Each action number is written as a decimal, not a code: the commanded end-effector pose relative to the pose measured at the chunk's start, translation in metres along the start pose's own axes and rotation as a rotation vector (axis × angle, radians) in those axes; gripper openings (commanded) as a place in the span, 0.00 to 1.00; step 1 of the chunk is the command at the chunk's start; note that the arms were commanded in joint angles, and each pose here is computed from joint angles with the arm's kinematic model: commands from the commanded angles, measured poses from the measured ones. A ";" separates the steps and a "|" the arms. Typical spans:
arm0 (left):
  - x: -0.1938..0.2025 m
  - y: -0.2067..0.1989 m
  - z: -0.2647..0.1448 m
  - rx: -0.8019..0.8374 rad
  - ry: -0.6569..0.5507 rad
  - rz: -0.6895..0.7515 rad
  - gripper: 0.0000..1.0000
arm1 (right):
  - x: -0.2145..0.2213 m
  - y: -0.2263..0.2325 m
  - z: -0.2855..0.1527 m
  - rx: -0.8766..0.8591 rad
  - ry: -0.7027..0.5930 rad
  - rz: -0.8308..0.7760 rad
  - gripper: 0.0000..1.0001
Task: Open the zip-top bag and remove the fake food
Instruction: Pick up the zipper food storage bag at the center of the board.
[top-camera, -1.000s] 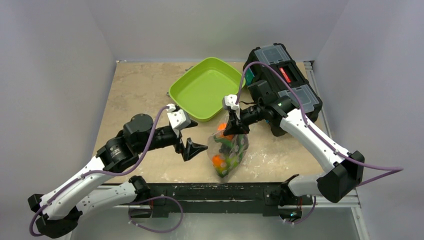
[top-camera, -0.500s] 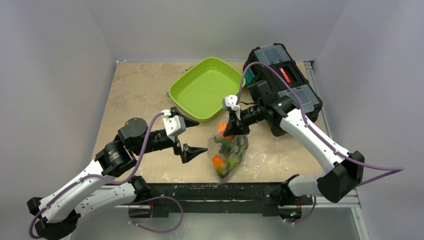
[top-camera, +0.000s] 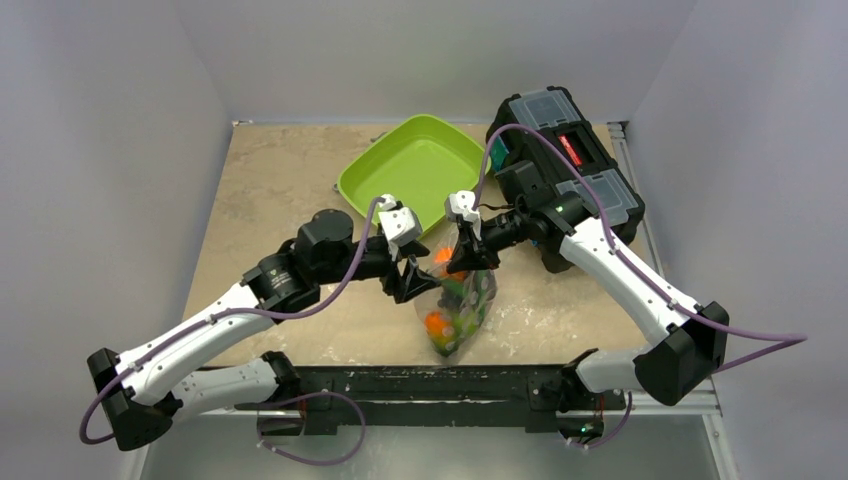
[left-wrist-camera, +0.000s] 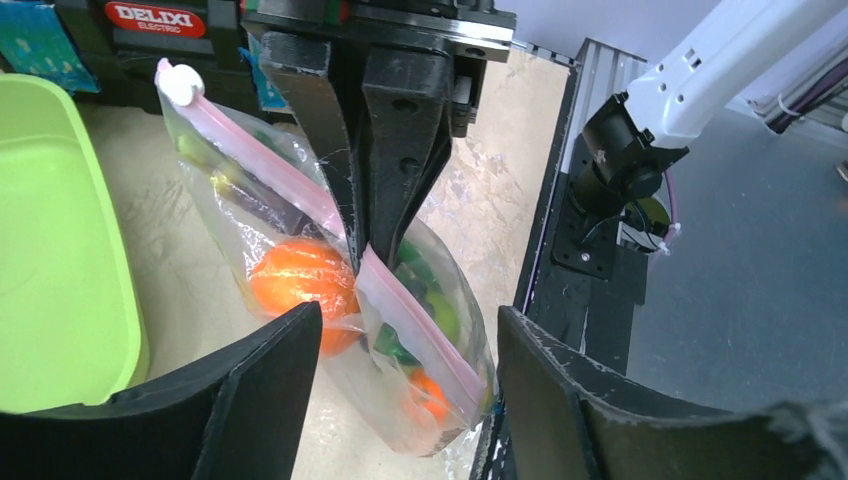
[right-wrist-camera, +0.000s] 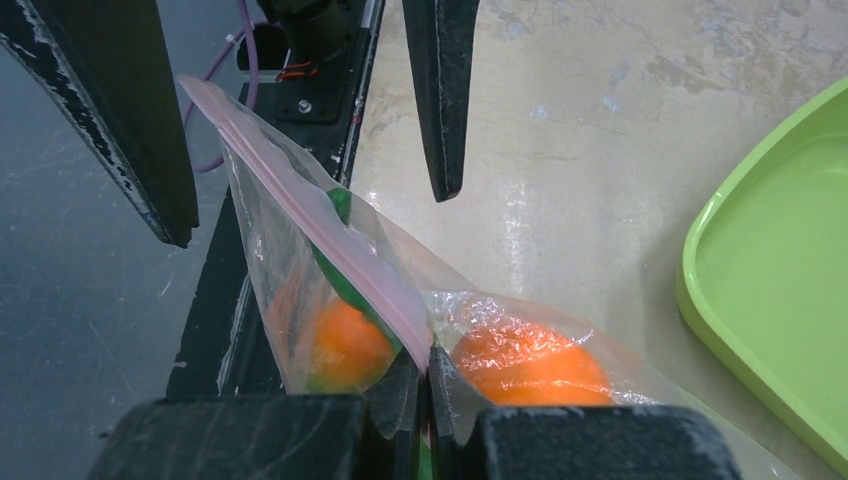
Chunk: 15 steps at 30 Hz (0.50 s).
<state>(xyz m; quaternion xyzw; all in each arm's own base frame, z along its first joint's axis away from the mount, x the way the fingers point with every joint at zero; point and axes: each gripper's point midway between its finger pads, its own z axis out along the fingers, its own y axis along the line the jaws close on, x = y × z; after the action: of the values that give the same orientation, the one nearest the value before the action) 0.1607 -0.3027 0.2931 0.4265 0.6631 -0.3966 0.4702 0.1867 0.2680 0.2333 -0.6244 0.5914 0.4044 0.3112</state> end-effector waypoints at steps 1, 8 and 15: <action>-0.027 0.002 -0.007 -0.054 -0.071 -0.041 0.62 | -0.010 0.007 -0.004 -0.008 -0.020 -0.031 0.00; -0.015 -0.001 0.001 -0.033 -0.015 -0.066 0.36 | -0.011 0.006 -0.004 -0.010 -0.016 -0.028 0.00; -0.006 0.001 0.001 -0.034 0.048 -0.050 0.29 | -0.015 0.004 -0.008 0.014 -0.014 -0.040 0.00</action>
<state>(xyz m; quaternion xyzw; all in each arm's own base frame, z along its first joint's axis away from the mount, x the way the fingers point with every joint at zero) 0.1635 -0.3056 0.2840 0.4037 0.6980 -0.3915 0.4433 0.1863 0.2670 0.2322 -0.6242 0.5939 0.4028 0.3088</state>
